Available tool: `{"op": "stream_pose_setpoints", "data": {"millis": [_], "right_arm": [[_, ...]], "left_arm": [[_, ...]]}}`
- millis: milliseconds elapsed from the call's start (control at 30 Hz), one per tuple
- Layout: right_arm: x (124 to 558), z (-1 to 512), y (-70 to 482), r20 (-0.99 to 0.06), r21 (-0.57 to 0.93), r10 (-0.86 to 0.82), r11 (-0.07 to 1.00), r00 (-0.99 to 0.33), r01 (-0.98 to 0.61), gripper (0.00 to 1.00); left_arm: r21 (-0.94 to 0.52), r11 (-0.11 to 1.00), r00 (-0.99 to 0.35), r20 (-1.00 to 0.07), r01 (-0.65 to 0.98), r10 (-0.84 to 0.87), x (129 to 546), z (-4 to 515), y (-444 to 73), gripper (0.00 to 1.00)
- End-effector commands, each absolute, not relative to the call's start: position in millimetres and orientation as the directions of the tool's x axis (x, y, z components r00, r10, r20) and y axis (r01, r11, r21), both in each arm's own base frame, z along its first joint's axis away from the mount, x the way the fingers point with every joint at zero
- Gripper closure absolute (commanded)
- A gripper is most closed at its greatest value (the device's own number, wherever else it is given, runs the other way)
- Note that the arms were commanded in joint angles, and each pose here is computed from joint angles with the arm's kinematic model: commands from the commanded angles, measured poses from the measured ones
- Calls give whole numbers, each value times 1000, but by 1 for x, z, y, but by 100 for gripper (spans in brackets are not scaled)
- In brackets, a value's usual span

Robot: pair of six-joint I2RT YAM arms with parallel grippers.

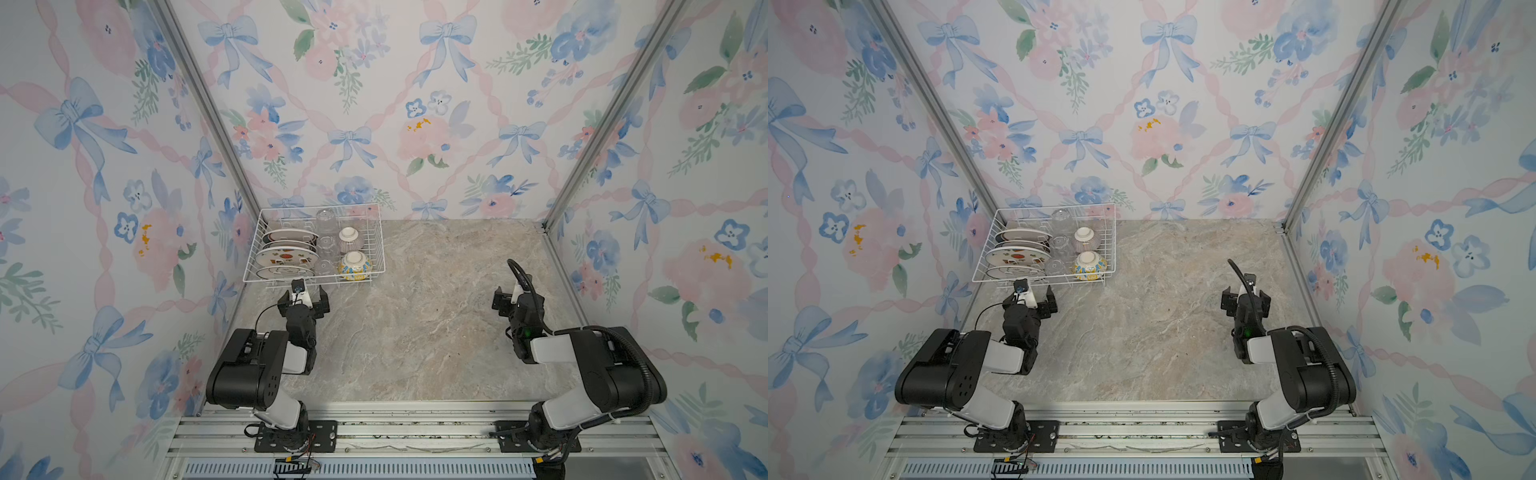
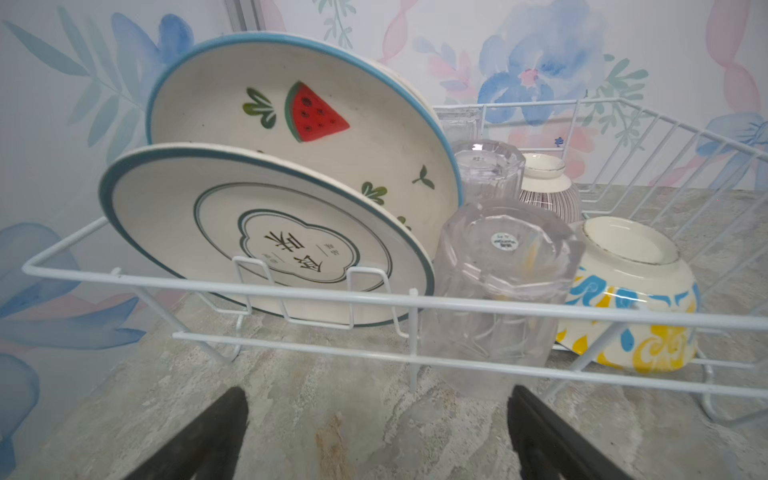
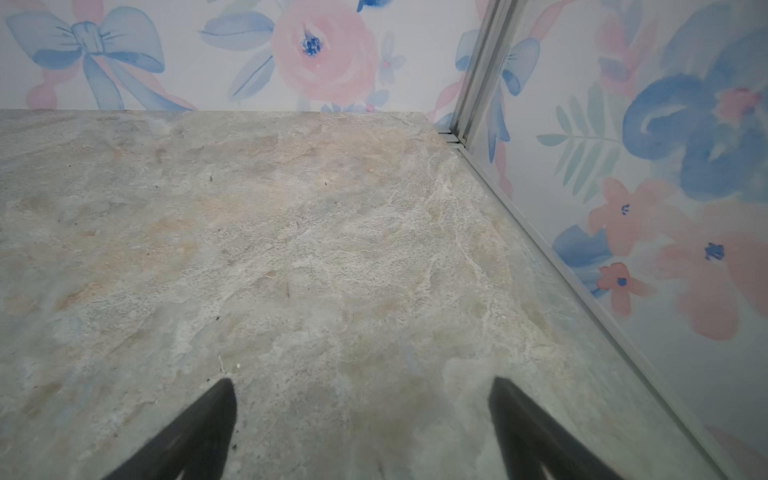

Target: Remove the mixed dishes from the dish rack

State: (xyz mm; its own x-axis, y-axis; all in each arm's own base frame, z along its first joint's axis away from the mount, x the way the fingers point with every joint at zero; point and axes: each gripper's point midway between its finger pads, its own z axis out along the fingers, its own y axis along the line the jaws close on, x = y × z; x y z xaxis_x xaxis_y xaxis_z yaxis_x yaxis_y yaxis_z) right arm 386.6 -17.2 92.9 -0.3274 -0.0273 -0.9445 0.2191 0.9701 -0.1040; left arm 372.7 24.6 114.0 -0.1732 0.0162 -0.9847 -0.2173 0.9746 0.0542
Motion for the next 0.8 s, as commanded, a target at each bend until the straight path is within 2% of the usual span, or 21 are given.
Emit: {"op": "stream_pose_setpoints", "data": {"millis": [0,667,767], "right_arm": [[393,101,-18,-953,-81,-10,971,-301,224,3],[393,101,-18,-953,-80,-9,972,-304,221,3],[394,99,-18,-950,-41,18,983,-310,181,3]], "left_arm": [[65,978,-187,-982,-199,27,372,109,21,2],[63,979,-188,-982,-193,26,372,108,21,2],[58,981,-189,-982,-187,22,372,108,21,2]]}}
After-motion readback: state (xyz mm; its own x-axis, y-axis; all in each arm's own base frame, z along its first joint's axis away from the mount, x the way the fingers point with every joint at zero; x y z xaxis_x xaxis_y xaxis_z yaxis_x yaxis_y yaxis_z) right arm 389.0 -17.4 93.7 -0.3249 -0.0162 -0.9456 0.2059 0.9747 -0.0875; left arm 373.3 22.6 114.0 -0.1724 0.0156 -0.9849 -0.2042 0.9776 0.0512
